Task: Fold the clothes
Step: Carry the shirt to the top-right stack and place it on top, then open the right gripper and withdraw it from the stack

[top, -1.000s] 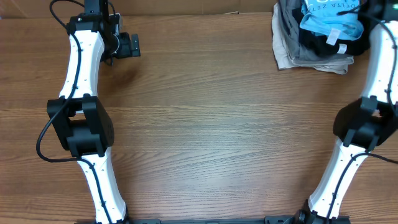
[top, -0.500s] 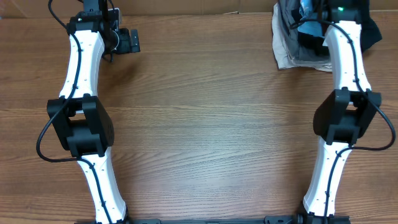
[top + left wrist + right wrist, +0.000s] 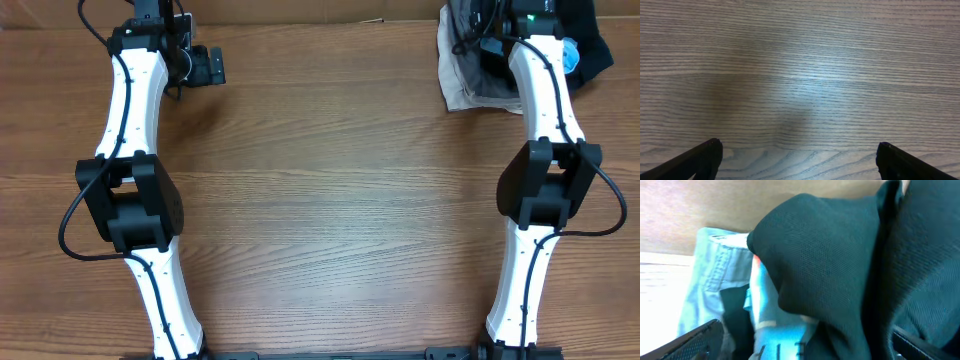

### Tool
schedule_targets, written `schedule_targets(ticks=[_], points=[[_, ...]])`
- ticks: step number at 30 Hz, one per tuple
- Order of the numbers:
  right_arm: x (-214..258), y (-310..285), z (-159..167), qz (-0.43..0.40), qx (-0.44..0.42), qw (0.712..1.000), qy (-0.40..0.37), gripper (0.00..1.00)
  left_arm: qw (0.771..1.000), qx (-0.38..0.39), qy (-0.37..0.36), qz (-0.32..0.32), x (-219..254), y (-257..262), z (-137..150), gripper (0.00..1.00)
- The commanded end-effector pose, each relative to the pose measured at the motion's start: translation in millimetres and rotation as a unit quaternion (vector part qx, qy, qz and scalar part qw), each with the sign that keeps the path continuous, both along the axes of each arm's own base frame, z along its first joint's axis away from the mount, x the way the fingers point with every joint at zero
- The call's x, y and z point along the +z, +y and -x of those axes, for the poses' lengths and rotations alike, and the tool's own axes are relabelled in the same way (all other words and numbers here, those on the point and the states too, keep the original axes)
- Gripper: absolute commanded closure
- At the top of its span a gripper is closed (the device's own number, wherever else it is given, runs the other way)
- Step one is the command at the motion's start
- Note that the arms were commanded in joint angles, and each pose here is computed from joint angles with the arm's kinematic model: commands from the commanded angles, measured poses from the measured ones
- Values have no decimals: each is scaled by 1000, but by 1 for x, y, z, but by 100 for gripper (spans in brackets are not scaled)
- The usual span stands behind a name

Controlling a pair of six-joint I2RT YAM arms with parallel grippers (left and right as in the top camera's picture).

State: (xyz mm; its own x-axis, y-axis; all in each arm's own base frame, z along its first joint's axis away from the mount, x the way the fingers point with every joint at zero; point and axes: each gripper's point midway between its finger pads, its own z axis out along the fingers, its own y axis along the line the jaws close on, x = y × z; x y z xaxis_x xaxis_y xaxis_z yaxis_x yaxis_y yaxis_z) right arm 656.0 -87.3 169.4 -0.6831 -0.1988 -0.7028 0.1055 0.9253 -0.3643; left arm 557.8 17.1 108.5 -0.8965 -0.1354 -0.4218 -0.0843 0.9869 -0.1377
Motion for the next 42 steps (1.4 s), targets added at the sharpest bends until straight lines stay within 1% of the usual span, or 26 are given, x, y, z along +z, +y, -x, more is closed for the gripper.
schedule_targets(ticks=[1,6,10,13,14,19,20,22,27,37,42], points=[[86,11,12,-30,-20,996,-78,0,1000,-2,8,6,-8,-7,1,0],[138,18,39,-58,-23,993,-103,0,1000,-2,8,6,-8,-7,1,0],[174,27,62,-79,-8,990,-117,0,1000,-2,8,6,-8,-7,1,0],[190,42,79,-105,24,988,-113,0,1000,-2,8,6,-8,-7,1,0],[195,53,89,-123,47,986,-103,0,1000,-2,8,6,-8,-7,1,1],[193,87,118,-195,94,974,-58,0,1000,-2,8,6,-7,-7,1,0],[190,105,129,-232,113,965,-34,0,1000,-2,8,6,-8,-7,1,0],[184,127,143,-269,148,952,-2,0,1000,-2,8,6,-8,-7,1,0],[172,168,171,-340,208,915,64,0,1000,-2,8,6,-8,-7,1,0],[160,171,186,-350,197,910,104,0,1000,-2,8,6,-8,-7,1,0],[157,167,189,-345,191,912,110,0,1000,-2,8,6,-8,-7,1,0]])
